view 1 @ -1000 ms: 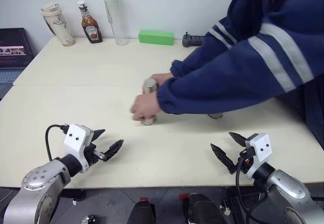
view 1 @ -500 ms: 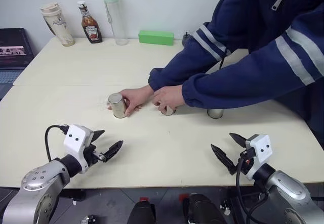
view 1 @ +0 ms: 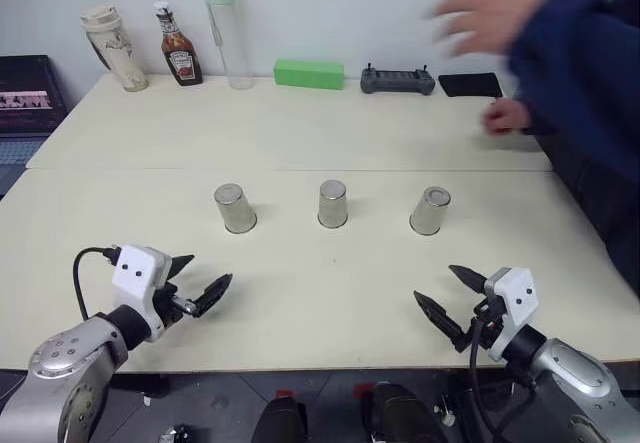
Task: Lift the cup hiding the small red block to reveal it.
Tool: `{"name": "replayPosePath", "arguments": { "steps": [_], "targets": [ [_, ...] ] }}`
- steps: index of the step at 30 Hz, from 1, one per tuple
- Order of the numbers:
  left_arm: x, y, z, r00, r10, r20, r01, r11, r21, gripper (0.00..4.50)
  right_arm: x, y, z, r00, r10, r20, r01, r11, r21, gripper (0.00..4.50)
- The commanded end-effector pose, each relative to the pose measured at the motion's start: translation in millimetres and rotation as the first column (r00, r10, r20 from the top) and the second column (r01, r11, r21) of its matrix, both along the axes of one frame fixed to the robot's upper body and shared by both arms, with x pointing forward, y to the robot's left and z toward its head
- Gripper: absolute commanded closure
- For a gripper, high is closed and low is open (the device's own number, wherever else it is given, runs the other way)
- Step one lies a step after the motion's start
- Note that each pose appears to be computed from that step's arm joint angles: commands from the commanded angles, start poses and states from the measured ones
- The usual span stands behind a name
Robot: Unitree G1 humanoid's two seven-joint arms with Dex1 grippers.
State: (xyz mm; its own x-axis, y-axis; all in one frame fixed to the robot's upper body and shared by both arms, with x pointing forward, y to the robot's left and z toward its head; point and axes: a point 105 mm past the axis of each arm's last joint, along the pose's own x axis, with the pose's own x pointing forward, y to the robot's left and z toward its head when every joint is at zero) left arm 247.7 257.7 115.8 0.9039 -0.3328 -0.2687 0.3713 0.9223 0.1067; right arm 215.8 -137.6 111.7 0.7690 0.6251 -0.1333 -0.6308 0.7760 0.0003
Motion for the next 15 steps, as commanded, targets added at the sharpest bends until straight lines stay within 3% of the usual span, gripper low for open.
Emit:
{"name": "replayPosePath", "arguments": {
  "steps": [1, 4, 15],
  "targets": [
    [3.2, 11.9, 16.7, 0.997, 0.05, 0.065, -0.052, 0.998, 0.023, 0.03, -14.2, 19.0, 24.9, 0.988, 0.145, 0.057, -0.147, 0.988, 0.042, 0.0],
    [5.8, 9.7, 16.7, 0.996, 0.044, 0.071, -0.046, 0.998, 0.033, 0.03, -15.9, 25.5, 31.5, 0.975, 0.205, 0.081, -0.208, 0.978, 0.03, 0.0],
    [36.1, -18.2, 16.6, 0.984, 0.061, 0.166, -0.055, 0.998, -0.044, 0.03, -4.9, 16.4, 28.9, 0.981, 0.165, 0.098, -0.166, 0.986, -0.005, 0.0]
  ]
}}
